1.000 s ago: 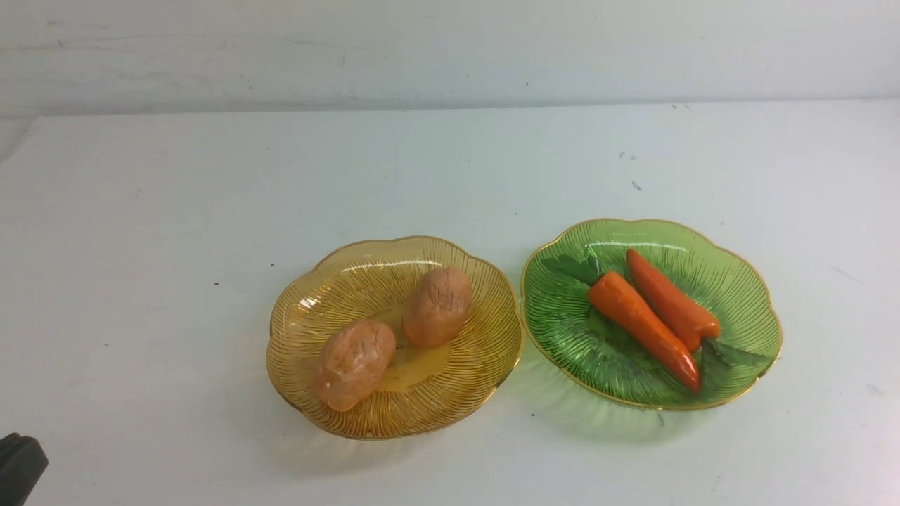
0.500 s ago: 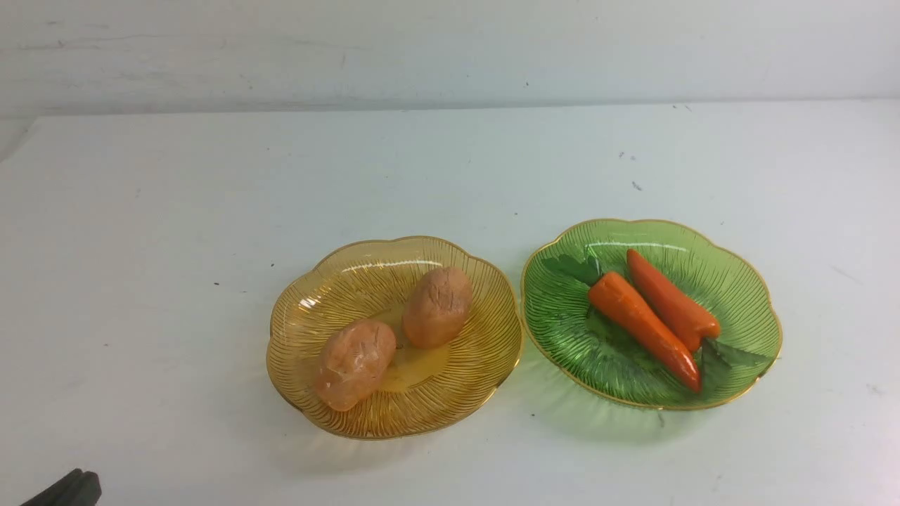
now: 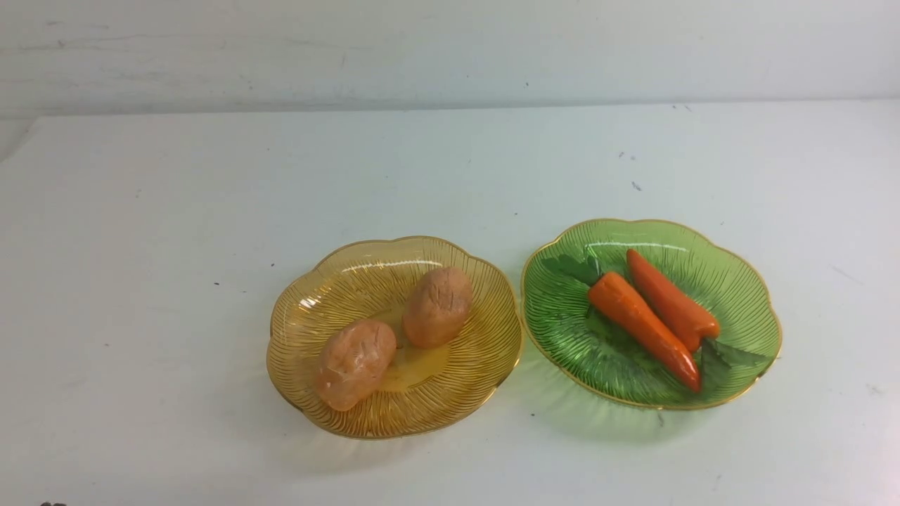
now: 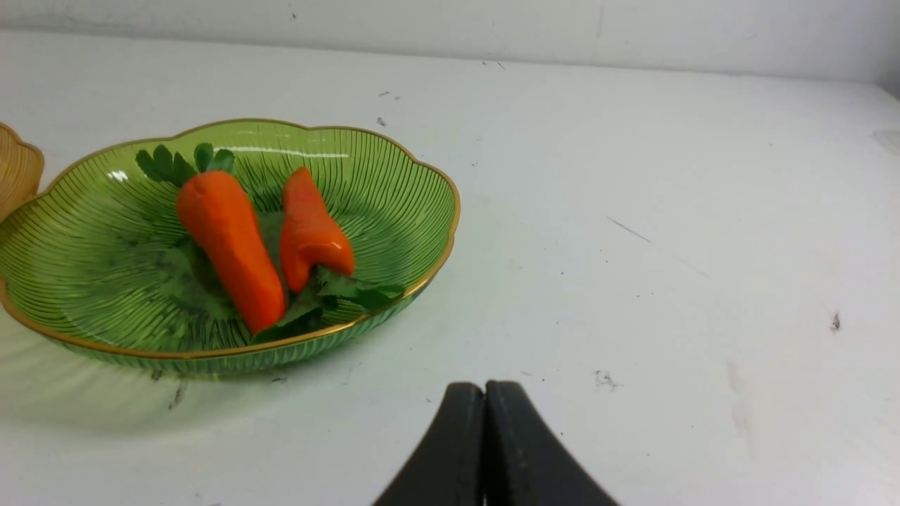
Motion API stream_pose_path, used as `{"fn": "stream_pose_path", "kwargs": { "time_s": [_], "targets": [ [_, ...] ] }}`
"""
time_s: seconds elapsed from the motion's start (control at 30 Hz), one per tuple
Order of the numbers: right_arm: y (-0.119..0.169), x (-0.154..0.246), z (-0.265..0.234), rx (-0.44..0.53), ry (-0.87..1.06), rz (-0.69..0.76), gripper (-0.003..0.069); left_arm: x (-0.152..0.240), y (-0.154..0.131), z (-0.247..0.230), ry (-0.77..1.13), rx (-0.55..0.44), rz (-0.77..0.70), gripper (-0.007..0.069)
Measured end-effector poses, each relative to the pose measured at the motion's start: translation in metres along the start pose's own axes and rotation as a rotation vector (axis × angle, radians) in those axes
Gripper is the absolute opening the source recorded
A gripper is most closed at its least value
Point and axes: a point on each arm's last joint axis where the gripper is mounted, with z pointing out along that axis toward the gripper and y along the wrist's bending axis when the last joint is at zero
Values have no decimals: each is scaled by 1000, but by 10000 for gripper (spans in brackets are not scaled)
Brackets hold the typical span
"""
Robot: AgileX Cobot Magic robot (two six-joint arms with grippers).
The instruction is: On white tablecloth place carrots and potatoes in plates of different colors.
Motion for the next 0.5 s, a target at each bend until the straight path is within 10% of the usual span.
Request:
{"fn": "stream_pose_path", "kwargs": {
  "time_s": [0.5],
  "targets": [
    [0,0,0,0,0,0,-15,1,-1,0,12,17,11,-3]
  ]
}}
